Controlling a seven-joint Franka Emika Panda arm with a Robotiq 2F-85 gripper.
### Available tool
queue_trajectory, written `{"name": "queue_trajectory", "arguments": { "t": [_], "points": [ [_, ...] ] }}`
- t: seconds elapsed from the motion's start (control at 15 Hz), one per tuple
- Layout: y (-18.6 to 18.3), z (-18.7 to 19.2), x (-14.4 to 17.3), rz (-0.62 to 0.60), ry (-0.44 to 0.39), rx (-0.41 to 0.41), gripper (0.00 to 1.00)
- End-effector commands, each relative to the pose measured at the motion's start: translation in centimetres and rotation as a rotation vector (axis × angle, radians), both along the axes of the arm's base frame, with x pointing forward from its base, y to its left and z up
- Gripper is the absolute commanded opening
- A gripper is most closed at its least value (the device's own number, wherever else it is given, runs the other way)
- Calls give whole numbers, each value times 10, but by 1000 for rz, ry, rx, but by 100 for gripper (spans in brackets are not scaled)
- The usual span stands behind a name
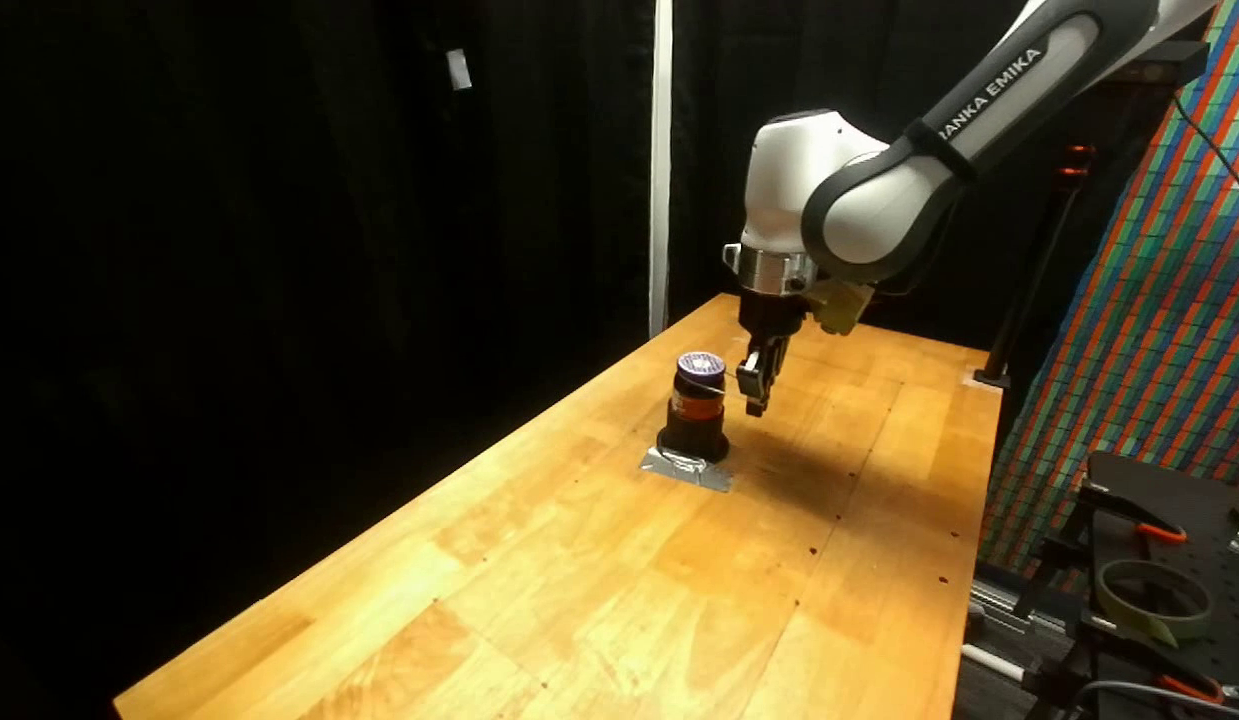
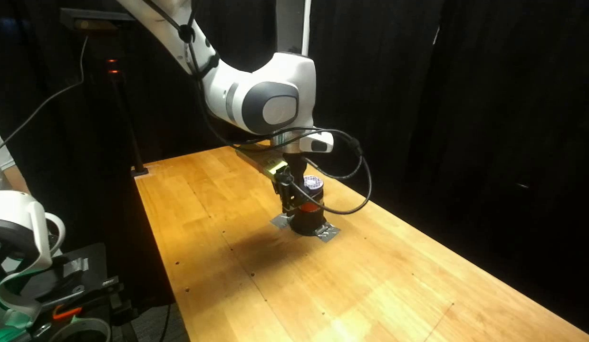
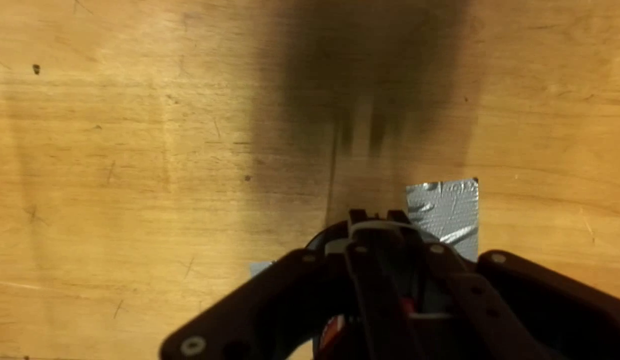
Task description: Put the rubber band on the jar.
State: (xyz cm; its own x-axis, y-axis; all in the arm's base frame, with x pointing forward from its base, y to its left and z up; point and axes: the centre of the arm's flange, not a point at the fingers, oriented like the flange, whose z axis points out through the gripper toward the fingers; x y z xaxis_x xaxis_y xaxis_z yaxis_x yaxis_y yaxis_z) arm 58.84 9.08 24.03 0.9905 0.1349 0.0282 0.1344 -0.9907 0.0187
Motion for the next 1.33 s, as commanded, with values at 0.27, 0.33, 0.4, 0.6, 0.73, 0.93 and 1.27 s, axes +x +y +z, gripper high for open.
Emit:
{"name": "queue_trajectory", "arguments": {
  "t": [0.27,0.33,0.4,0.6,0.73,0.93,1.27],
  "points": [
    [-19,-2,-49,-122,-338,64,12],
    [-22,-2,-53,-129,-368,76,13],
    [-25,-3,-57,-135,-399,84,12],
    [-28,1,-70,-144,-485,109,13],
    [-28,7,-79,-156,-557,159,13],
    [-20,13,-92,-169,-658,210,13],
    [-13,19,-109,-193,-801,276,13]
  ]
}}
